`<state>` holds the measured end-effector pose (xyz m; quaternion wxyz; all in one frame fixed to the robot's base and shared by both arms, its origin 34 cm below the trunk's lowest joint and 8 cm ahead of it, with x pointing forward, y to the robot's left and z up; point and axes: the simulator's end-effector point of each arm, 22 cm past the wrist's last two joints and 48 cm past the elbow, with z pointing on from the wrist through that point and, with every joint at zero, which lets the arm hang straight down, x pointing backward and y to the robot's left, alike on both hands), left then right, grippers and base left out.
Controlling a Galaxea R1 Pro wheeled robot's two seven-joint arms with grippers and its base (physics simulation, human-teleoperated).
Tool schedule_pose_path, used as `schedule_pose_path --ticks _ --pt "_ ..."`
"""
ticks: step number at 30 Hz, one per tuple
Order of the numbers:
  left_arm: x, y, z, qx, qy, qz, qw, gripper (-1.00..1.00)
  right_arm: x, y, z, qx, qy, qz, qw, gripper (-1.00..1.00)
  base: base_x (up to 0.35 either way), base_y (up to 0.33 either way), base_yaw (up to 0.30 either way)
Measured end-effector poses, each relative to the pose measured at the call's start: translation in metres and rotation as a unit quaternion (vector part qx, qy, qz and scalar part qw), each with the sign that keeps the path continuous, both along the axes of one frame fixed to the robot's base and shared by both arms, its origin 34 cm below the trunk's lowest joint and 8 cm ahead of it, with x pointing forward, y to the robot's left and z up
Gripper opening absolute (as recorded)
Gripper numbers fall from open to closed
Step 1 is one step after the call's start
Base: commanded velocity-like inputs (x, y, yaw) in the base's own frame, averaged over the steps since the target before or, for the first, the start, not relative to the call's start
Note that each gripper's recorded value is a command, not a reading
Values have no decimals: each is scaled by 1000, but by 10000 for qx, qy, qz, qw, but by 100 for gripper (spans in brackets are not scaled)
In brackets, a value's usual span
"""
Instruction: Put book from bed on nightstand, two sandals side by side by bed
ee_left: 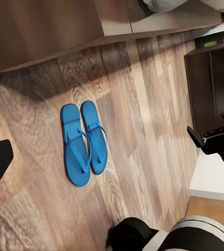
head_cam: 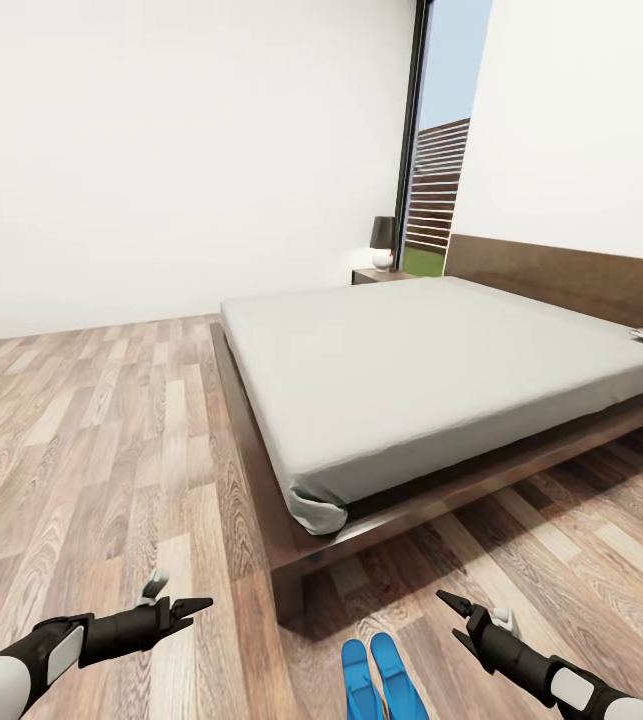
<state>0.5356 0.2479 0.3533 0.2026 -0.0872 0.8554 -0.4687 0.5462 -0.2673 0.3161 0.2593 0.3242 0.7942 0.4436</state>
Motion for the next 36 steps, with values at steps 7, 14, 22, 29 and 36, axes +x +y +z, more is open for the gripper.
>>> schedule_pose_path --ticks 7,14,22,29,36 --pt "0 0 0 -1 6 0 10000 100 0 0 0 1 -5 -6 10000 100 0 0 0" --pt "0 0 0 -3 11 1 10000 100 0 0 0 5 -6 -10 10000 100 0 0 0" --pt "0 -1 0 -10 10 -1 10000 100 0 0 0 0 1 2 10000 100 0 0 0" --pt "0 -1 0 -10 10 -1 10000 100 1 0 0 4 -2 -12 10000 100 -14 0 0" --pt "0 -1 0 -10 11 -1 10000 100 1 0 0 19 -1 -19 10000 100 -118 0 -14"
